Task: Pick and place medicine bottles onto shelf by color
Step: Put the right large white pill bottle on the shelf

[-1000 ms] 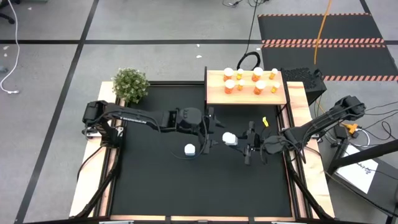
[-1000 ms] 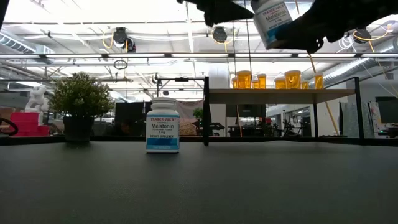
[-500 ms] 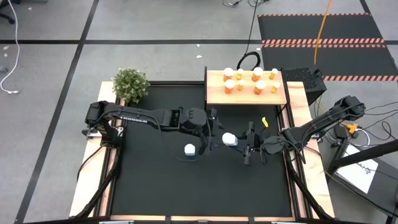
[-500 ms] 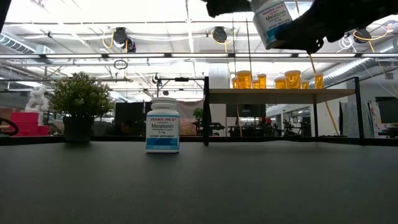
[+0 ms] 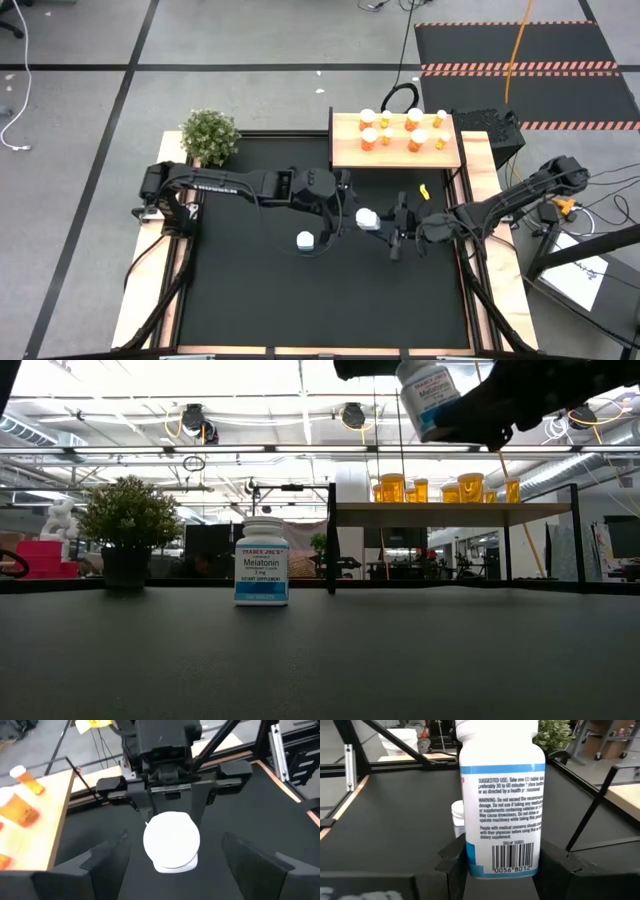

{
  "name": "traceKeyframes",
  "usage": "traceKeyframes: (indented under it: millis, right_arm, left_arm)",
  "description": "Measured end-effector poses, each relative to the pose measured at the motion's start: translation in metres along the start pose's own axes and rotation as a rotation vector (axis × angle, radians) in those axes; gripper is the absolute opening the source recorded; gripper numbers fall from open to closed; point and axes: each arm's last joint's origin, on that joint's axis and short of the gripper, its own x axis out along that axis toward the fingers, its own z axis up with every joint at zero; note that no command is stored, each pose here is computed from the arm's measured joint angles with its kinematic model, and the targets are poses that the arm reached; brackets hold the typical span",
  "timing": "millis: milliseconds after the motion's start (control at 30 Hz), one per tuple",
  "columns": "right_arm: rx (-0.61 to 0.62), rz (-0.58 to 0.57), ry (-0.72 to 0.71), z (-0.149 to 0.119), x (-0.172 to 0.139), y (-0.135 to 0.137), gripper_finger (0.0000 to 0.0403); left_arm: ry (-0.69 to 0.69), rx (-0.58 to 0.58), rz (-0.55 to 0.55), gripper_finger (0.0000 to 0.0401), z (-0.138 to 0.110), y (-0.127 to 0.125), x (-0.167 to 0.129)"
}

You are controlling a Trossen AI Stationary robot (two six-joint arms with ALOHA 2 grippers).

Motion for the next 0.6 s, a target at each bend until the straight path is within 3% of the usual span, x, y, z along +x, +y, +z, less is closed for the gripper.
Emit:
traceKeyframes:
  millis: [367,600]
  right_arm:
    - [0.006,-0.054,-0.014,0.003,0.005,-0.010,0.0171]
    - [-0.007,-0.059,-0.033,0.005,0.006,-0.011,0.0171]
  left_arm:
    - [0.043,-0.049,0.020,0.0306,-0.015,0.013,0.018]
    - [0.010,-0.038,0.030,0.0231,-0.014,0.015,0.022]
